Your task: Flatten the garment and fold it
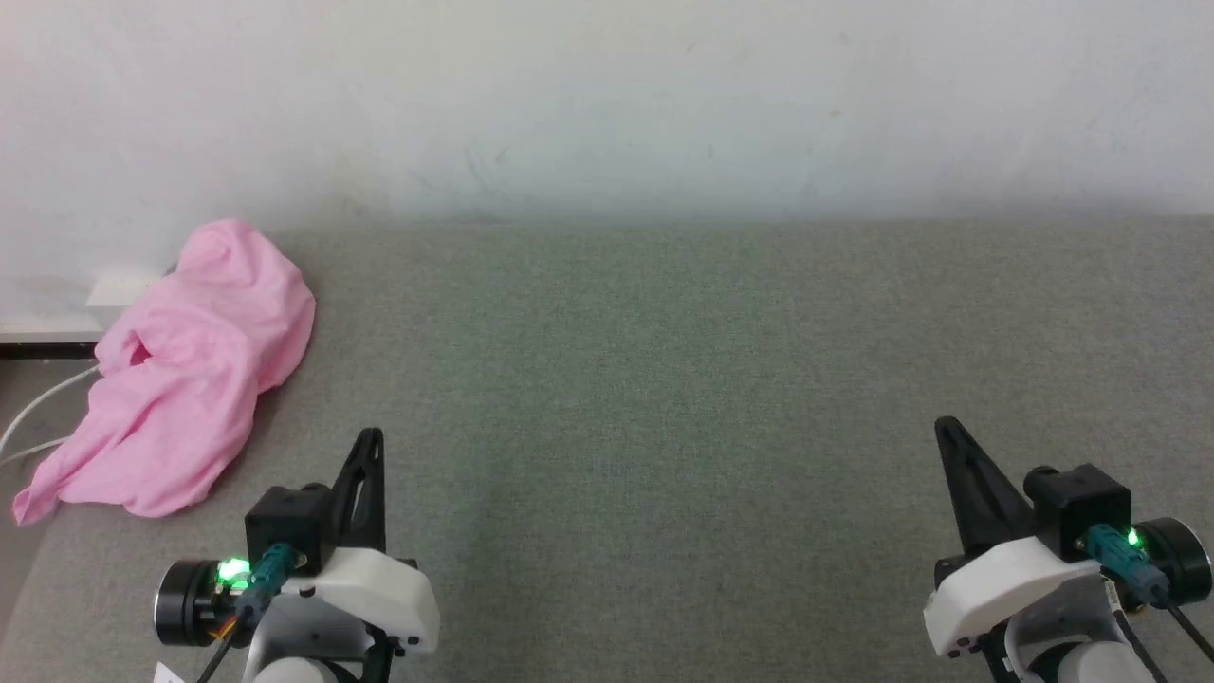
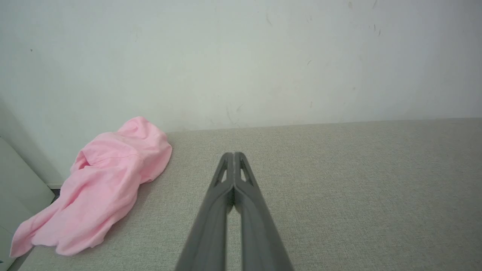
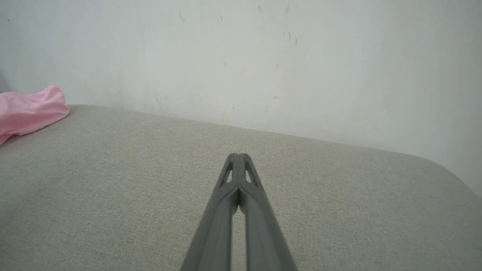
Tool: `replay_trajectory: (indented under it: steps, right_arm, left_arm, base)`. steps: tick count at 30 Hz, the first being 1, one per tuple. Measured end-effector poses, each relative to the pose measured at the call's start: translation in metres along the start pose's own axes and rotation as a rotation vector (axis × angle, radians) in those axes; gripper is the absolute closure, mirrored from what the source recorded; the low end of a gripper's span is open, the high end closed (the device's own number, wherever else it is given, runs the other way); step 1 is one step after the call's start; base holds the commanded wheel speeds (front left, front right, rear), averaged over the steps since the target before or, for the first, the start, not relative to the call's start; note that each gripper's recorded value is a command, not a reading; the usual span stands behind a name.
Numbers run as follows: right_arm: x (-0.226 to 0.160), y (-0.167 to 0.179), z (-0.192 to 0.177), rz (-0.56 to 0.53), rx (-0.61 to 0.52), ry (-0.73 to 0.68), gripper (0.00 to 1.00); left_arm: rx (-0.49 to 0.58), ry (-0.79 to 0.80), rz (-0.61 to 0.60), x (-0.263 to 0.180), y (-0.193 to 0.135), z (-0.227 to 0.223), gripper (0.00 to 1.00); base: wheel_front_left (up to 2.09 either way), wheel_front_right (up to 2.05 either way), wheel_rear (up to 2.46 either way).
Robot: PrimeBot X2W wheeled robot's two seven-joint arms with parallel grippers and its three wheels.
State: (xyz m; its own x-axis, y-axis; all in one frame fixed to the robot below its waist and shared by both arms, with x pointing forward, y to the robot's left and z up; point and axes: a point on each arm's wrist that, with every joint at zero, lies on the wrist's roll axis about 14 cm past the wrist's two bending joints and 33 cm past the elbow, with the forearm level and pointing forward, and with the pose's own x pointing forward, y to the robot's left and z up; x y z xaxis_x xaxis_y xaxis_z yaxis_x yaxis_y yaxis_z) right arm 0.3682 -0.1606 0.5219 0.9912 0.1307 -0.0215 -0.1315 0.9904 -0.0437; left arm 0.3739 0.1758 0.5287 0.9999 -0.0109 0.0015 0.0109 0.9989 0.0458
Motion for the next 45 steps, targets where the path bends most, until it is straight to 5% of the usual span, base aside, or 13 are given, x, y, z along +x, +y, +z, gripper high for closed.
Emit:
replay_trajectory:
  steps: [31, 32, 45]
  right_arm:
    - [0.0, -0.0001, 0.0, 0.0, 0.0, 0.0, 1.0]
    - [0.0, 0.0, 0.0, 0.0, 0.0, 0.0, 0.0]
    - [0.0007, 0.0018, -0.002, 0.006, 0.001, 0.004, 0.0]
  left_arm:
    - [0.0, 0.0, 0.0, 0.0, 0.0, 0.0, 1.0]
    - [0.0, 0.0, 0.0, 0.0, 0.0, 0.0, 0.0]
    - [-0.004, 0.002, -0.006, -0.0013, -0.0026, -0.0025, 0.0]
  base:
    - [0.0, 0.0, 0.0]
    - [0.0, 0.0, 0.0]
    - [0.0, 0.0, 0.0]
